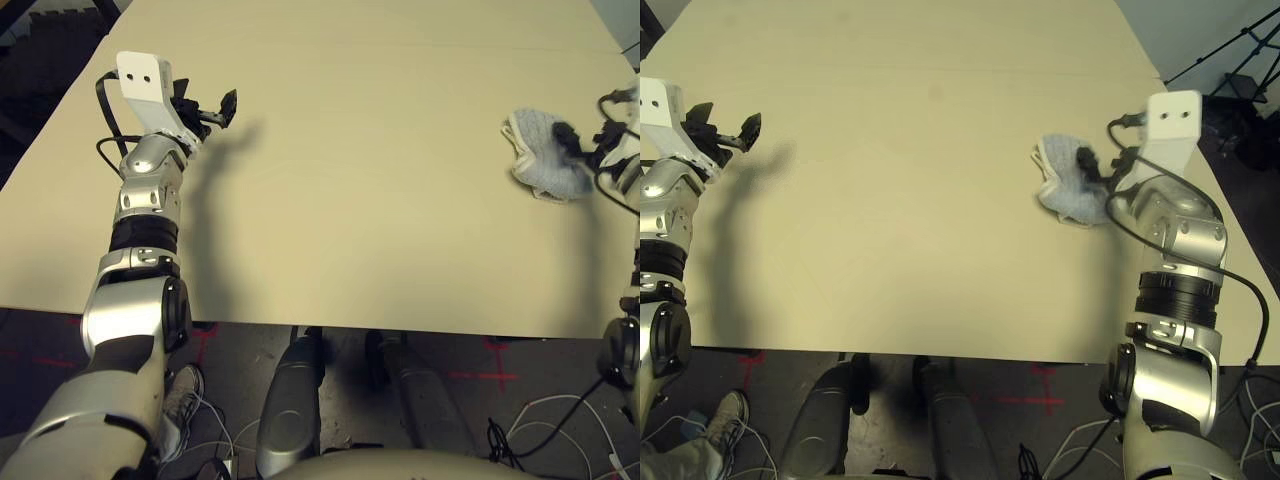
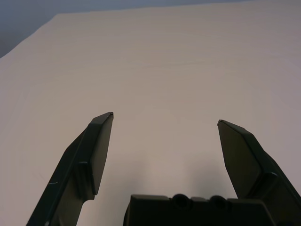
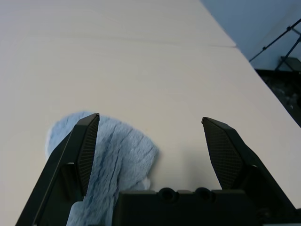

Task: Wipe the water off the table with a rag.

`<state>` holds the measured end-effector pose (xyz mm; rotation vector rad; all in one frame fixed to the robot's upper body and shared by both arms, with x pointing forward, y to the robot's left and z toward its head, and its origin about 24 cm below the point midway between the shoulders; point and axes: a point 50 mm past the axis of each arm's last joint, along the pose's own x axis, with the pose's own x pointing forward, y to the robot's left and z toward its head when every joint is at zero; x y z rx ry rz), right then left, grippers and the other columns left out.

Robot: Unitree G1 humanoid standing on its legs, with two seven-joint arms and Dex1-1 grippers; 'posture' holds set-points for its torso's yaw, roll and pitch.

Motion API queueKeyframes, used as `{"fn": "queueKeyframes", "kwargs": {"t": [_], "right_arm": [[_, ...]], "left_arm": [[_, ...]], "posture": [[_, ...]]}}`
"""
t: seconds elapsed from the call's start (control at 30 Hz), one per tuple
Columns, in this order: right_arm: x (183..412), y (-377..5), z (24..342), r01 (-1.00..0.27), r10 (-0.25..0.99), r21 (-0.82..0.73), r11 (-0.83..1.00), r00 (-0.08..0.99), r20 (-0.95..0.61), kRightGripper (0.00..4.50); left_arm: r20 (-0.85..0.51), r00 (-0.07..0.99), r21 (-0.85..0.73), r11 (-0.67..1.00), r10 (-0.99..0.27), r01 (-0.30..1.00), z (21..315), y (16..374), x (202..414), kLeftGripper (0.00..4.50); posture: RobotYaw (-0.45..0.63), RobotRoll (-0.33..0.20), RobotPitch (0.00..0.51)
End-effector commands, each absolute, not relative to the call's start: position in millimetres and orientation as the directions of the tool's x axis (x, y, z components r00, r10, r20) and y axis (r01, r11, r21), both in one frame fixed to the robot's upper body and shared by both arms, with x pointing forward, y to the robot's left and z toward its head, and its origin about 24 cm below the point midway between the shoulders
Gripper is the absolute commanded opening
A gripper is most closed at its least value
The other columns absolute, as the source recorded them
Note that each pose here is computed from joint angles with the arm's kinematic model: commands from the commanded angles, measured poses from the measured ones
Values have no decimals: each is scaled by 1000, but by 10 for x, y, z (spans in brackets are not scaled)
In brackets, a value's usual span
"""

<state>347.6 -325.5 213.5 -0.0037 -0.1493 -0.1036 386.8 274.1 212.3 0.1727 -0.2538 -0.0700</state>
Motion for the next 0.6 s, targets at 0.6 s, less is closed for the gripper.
{"fn": "queueKeyframes", "kwargs": {"t": [0.6], "right_arm": [[3609,-3310,1962,-2,-22,77,997,948,318,4471]], "left_arm": [[224,974,94,993,45,-68,1833,2785,3889,4500]], "posture": [[136,0,293]]}}
